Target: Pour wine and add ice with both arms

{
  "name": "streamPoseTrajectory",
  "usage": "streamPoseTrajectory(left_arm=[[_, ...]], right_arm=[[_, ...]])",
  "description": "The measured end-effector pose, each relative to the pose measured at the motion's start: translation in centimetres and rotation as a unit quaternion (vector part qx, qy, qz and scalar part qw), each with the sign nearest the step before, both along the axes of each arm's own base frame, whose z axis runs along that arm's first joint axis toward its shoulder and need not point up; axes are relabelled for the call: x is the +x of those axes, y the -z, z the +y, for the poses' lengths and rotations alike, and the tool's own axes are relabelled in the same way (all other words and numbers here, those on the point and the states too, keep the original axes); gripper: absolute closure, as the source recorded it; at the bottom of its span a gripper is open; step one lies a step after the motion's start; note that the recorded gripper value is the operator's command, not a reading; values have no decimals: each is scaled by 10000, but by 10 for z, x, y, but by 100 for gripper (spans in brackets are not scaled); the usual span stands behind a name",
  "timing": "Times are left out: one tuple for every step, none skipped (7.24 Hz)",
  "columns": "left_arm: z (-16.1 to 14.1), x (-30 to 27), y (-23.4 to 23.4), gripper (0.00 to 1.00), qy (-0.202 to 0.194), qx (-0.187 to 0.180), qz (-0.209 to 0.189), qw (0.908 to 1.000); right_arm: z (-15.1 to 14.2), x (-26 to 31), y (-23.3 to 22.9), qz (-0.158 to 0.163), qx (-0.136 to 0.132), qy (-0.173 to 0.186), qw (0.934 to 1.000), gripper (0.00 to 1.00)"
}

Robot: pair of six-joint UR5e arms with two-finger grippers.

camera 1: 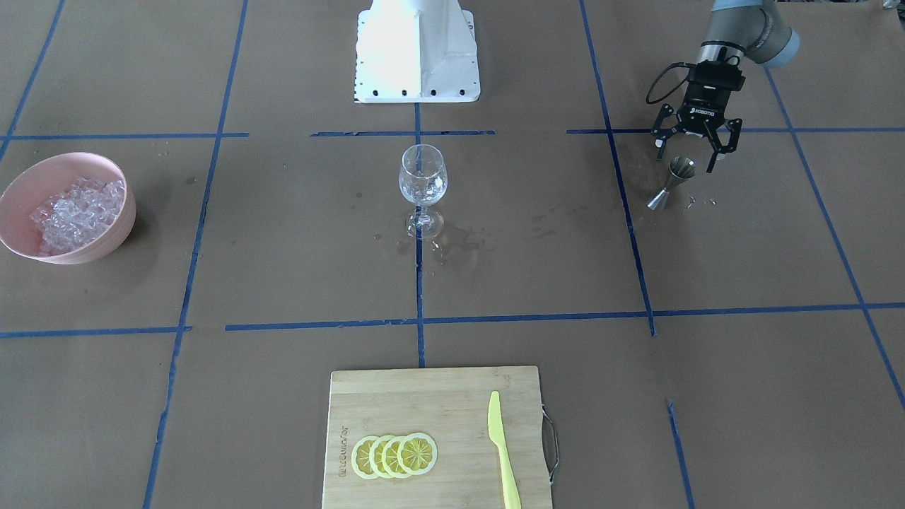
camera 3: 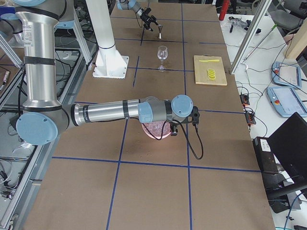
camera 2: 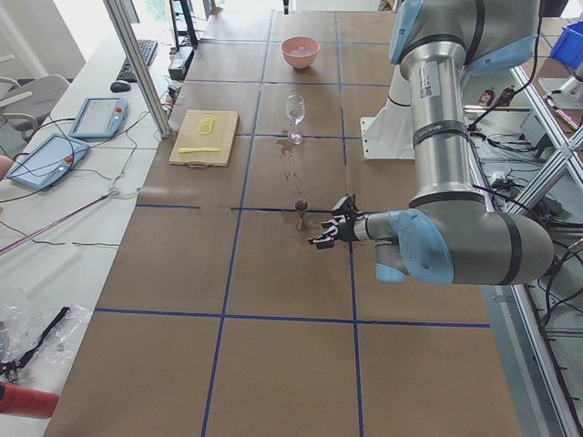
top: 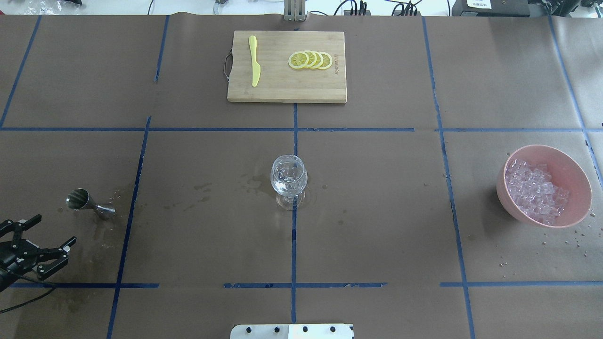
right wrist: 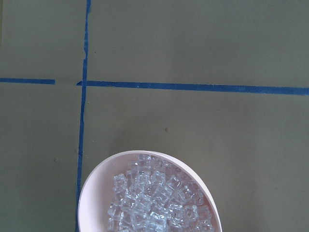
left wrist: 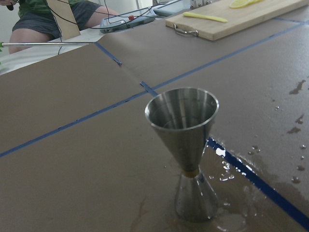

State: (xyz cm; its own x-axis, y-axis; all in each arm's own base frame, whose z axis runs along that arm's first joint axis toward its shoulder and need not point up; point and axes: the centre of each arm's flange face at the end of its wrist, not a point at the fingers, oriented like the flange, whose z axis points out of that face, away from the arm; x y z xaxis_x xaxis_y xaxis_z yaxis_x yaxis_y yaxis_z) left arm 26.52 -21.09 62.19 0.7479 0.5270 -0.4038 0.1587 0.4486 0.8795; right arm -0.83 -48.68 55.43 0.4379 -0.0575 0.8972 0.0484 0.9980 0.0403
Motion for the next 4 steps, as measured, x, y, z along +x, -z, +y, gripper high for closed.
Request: streamPoseTrajectory(left_arm=[[0,-27,-13,1,-258,96,-190,9994],[-3,-52,-28,1,-448,76,-355,9983],[-11,-72,-39,1,-628,19,-509,9967],[-22,-90,-43,1,-812,-28,-607,9948]], right_arm=[[2,-4,6,25,-68,-32,10000,0],[6,-19,14,165,-282,-53,9995,0],[11,-44,23,442,-540,-68,9975,0],[21,-66,26,691,-735,-82,9949,0]])
